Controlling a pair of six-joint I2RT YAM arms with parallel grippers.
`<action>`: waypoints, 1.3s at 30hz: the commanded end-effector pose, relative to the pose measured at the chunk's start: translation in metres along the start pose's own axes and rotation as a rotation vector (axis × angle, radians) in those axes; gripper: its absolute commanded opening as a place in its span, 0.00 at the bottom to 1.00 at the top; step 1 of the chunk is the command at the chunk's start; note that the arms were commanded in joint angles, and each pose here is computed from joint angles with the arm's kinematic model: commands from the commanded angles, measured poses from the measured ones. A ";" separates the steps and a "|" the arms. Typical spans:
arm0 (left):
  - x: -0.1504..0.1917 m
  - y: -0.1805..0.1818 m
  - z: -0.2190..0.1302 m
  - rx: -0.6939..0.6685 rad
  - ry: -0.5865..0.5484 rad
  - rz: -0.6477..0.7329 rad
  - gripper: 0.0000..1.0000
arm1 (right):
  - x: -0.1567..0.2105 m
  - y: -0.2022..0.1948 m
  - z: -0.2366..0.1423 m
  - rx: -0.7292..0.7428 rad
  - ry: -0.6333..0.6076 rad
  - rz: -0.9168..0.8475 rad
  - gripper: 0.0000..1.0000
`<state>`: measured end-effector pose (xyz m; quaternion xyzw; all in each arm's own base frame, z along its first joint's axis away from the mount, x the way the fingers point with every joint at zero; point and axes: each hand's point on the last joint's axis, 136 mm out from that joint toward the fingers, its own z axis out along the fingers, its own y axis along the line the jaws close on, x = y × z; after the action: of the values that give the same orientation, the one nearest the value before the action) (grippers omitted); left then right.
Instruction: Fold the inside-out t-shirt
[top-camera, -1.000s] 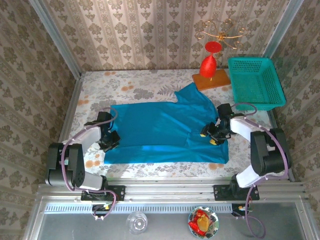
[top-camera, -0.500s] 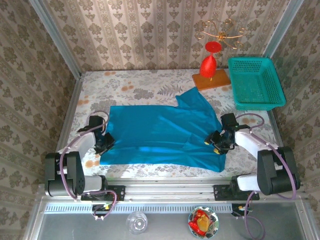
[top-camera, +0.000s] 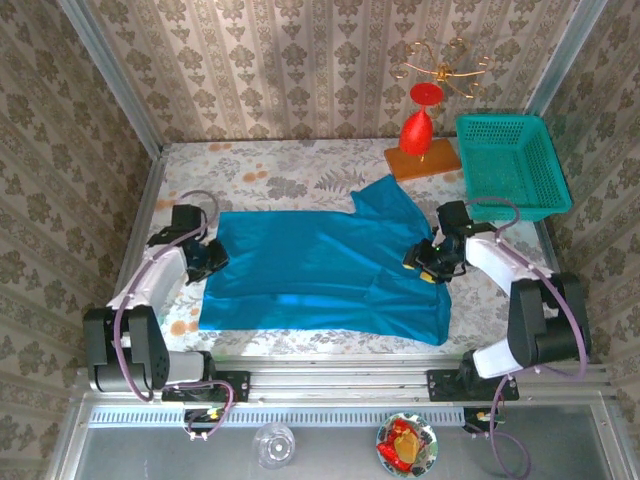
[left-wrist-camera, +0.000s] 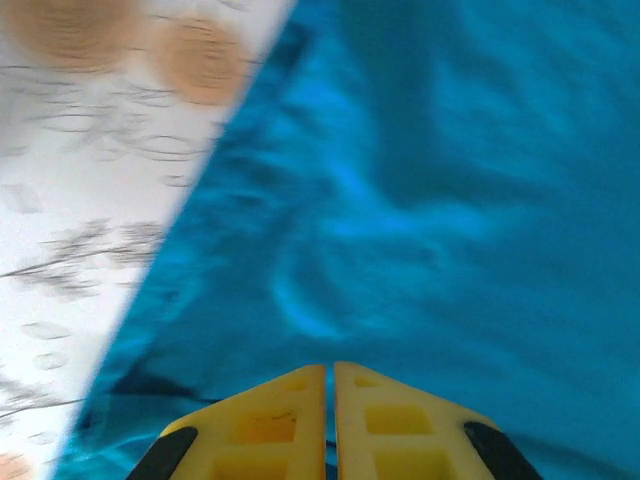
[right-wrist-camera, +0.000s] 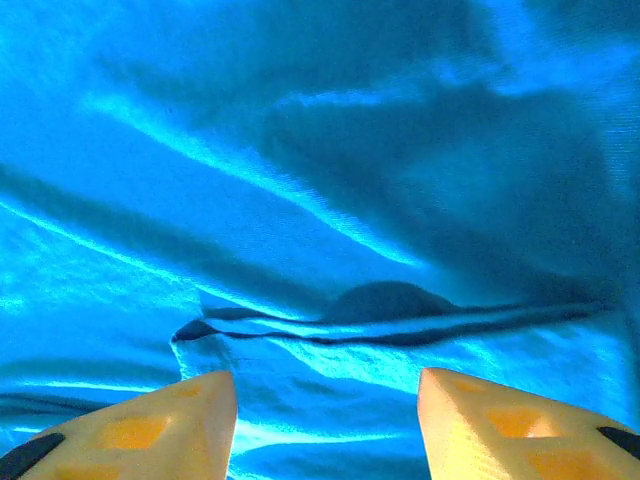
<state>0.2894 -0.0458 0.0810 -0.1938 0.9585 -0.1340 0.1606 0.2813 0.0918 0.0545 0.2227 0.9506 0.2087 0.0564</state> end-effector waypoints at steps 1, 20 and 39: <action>0.011 -0.058 0.000 0.201 0.045 0.167 0.18 | 0.008 0.011 0.003 0.023 0.053 -0.107 0.52; 0.144 -0.299 0.055 0.520 0.304 0.644 0.26 | 0.003 -0.069 -0.019 0.353 -0.047 -0.097 0.47; 0.203 -0.337 0.092 0.618 0.462 0.715 0.21 | 0.004 -0.063 0.008 0.298 0.045 -0.131 0.34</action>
<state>0.2555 -0.4338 0.0358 0.2280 0.9073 -0.3525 0.0237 0.2479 0.0424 0.0188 0.1685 0.9840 0.0558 0.0145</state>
